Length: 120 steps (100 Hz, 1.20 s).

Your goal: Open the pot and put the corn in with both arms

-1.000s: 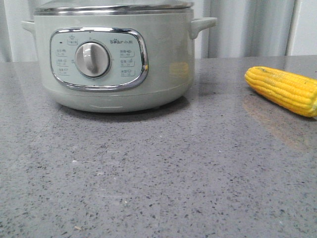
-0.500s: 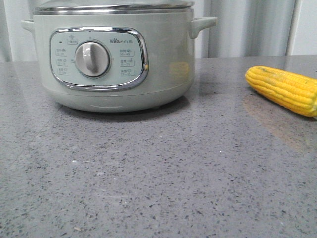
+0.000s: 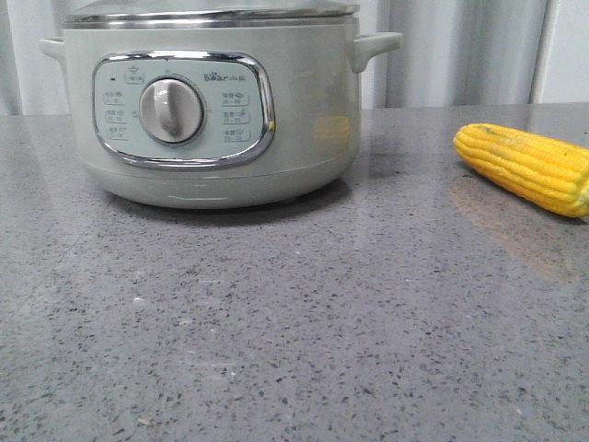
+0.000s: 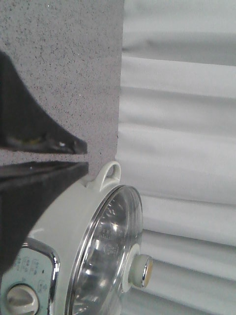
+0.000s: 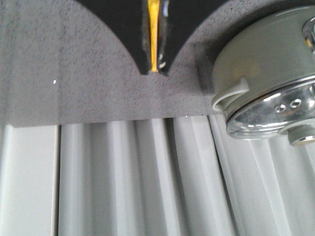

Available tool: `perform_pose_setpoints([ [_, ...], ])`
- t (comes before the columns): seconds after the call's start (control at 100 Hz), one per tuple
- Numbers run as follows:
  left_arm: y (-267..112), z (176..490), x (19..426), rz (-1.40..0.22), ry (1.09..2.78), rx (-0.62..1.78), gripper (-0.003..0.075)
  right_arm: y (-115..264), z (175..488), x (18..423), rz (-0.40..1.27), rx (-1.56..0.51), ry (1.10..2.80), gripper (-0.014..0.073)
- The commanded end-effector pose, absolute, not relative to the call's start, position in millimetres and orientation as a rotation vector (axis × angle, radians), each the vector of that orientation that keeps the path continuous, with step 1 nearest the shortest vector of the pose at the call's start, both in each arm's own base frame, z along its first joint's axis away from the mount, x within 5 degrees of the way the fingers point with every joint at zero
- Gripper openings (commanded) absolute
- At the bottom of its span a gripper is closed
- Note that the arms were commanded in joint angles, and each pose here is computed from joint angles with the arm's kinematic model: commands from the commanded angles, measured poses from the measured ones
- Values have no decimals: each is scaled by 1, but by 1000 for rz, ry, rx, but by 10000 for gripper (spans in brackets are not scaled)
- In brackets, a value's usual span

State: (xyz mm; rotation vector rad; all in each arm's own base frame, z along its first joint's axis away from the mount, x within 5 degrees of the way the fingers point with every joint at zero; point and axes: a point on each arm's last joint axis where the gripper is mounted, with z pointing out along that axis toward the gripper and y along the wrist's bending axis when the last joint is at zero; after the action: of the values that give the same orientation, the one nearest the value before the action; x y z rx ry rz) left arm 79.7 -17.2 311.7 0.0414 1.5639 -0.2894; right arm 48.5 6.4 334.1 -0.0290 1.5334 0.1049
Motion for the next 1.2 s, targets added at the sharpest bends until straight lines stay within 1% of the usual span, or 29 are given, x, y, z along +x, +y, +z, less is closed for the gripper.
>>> perform_pose_setpoints([
  [0.0,-19,334,93,-312,1515,13,-20,5,358,56,69,-37,1480,-65],
  [0.07,-21,337,103,-312,1544,10,-20,5,362,60,69,-38,1492,-57],
  [0.12,-22,339,109,-311,1556,10,-20,5,363,63,69,-38,1501,-36],
  [0.19,-24,343,115,-310,1569,13,-17,6,364,67,70,-39,1519,22],
  [0.24,-24,347,119,-301,1569,21,8,6,364,69,70,-39,1529,91],
  [0.26,-25,349,121,-300,1565,20,29,6,364,70,70,-39,1531,111],
  [0.31,-27,353,126,-299,1557,31,100,6,363,72,70,-39,1543,196],
  [0.43,-39,368,140,-310,1513,114,358,6,361,79,71,-39,1572,372],
  [0.48,-48,374,147,-333,1485,165,423,6,360,82,71,-39,1586,421],
  [0.52,-57,378,154,-343,1476,209,443,6,360,85,71,-39,1596,444],
  [0.63,-89,388,172,-391,1425,347,439,7,363,92,72,-40,1625,452],
  [0.69,-107,395,182,-441,1368,375,439,7,364,98,72,-39,1633,452],
  [0.76,-126,398,198,-474,1339,394,442,6,366,102,70,-36,1623,452],
  [0.89,-153,394,236,-486,1382,402,444,6,366,109,67,-32,1623,451],
  [0.98,-167,389,258,-482,1409,409,475,6,366,110,67,-31,1621,451],
  [1.06,-176,388,273,-484,1419,408,503,6,366,110,67,-31,1621,451],
  [1.19,-189,375,292,-524,1475,375,505,6,366,110,67,-31,1621,451],
])
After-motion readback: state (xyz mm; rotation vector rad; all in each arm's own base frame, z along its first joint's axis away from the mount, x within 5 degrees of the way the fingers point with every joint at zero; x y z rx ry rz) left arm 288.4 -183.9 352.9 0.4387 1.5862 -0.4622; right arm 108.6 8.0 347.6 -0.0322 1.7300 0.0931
